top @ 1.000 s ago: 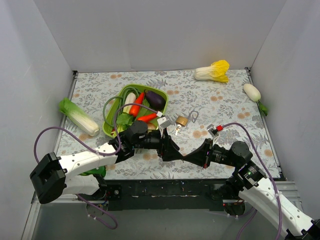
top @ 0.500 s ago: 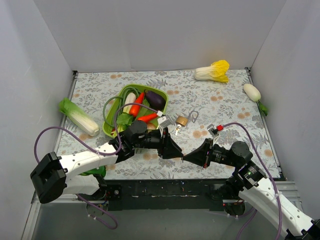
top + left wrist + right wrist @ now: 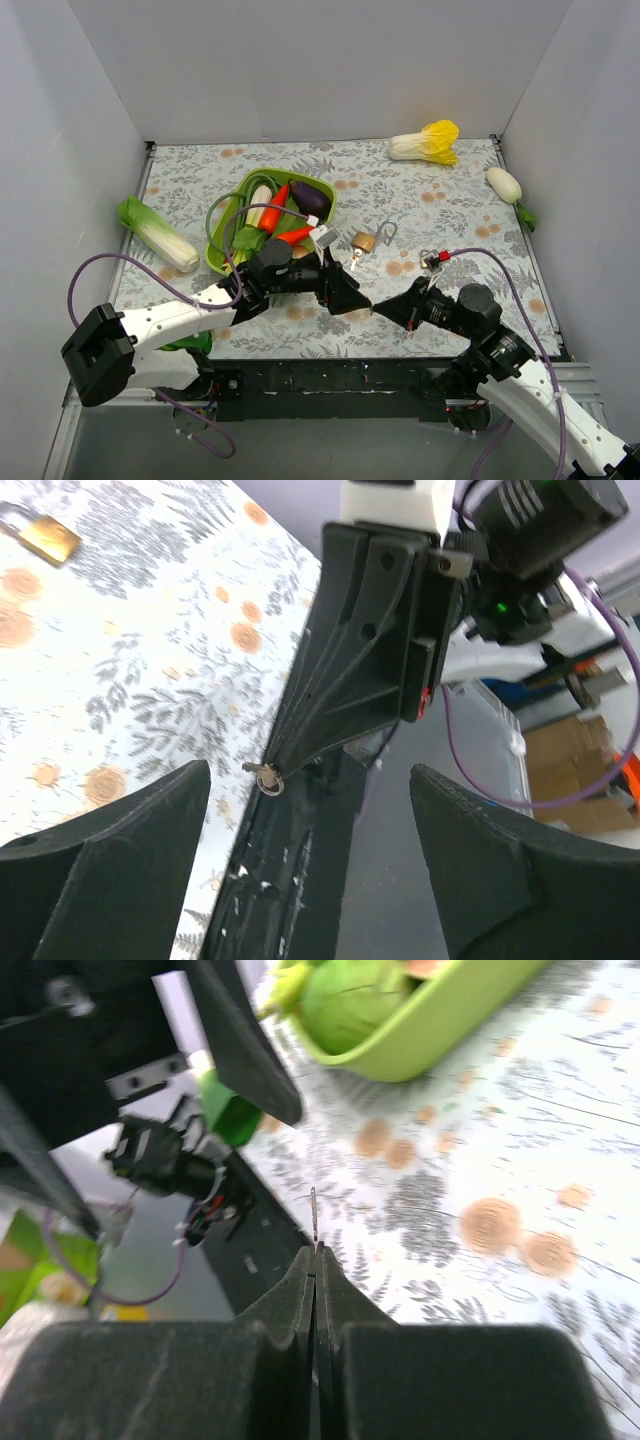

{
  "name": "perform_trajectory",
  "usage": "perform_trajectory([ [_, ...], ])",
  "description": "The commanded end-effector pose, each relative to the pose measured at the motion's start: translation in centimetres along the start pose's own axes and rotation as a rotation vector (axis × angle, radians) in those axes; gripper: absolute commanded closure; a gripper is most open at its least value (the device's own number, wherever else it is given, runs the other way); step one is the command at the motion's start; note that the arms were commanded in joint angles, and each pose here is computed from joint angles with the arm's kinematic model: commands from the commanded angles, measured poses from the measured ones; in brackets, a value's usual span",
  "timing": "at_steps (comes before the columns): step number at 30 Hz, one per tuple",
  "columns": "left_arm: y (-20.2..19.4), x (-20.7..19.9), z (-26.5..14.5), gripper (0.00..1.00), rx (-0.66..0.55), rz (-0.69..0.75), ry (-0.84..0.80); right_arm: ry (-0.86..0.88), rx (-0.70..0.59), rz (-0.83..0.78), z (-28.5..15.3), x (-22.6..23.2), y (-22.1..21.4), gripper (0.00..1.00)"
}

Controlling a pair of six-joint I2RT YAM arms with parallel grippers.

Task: Unlock with the key

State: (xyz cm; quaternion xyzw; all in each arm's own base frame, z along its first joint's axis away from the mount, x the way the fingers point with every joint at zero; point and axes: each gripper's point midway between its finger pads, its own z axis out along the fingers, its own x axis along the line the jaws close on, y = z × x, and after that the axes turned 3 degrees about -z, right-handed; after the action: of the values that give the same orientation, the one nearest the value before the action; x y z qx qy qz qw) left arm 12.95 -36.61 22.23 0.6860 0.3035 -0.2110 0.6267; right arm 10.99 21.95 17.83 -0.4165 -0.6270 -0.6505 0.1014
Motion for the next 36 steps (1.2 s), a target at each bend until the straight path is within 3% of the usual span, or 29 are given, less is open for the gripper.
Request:
perform_trajectory([
  [1,2.6,2.0,1.0,0.2,-0.105,-0.036,0.086,-0.254,-0.098,-0.05,-1.2,-3.2,2.9,0.99],
  [5,3.2,3.8,2.6,0.2,-0.117,-0.075,0.146,-0.414,-0.177,-0.115,-2.3,-5.2,5.4,0.99],
  [13,4.1,7.7,6.3,0.21,-0.134,-0.131,0.291,-0.609,-0.13,-0.207,-2.4,-9.3,7.7,0.99],
  [15,3.9,9.0,7.9,0.21,-0.107,-0.148,0.341,-0.681,-0.18,-0.189,-3.5,-11.4,10.3,0.99],
  [17,3.8,9.5,9.2,0.21,-0.092,-0.164,0.383,-0.619,-0.183,-0.19,-3.8,-11.2,12.1,0.99],
  [18,2.6,10.9,10.0,0.21,-0.066,-0.187,0.422,-0.695,-0.229,-0.146,-5.8,-13.3,13.8,0.99],
  [19,2.0,11.7,10.2,0.22,-0.045,-0.207,0.463,-0.642,-0.232,-0.148,-5.9,-12.7,14.6,0.99],
  [21,3.1,12.4,11.6,0.23,-0.064,-0.204,0.506,-0.712,-0.324,-0.109,-9.1,-14.2,17.8,0.99],
  [23,0.6,14.2,13.0,0.24,0.016,-0.209,0.592,-0.696,-0.364,-0.087,-10.1,-13.9,19.3,0.99],
  [24,2.5,13.6,14.4,0.23,-0.026,-0.181,0.618,-0.719,-0.401,-0.077,-11.2,-14.1,20.5,0.99],
  [25,-0.3,15.9,14.9,0.23,0.054,-0.19,0.695,-0.718,-0.418,-0.075,-11.5,-13.8,21.0,0.99],
  [28,0.4,16.4,17.1,0.24,0.074,-0.18,0.739,-0.721,-0.487,-0.095,-12.2,-12.7,22.7,0.99],
  [36,-1.1,21.1,20.4,0.25,0.115,-0.192,0.91,-0.752,-0.507,-0.166,-13.1,-10.7,23.7,0.99],
])
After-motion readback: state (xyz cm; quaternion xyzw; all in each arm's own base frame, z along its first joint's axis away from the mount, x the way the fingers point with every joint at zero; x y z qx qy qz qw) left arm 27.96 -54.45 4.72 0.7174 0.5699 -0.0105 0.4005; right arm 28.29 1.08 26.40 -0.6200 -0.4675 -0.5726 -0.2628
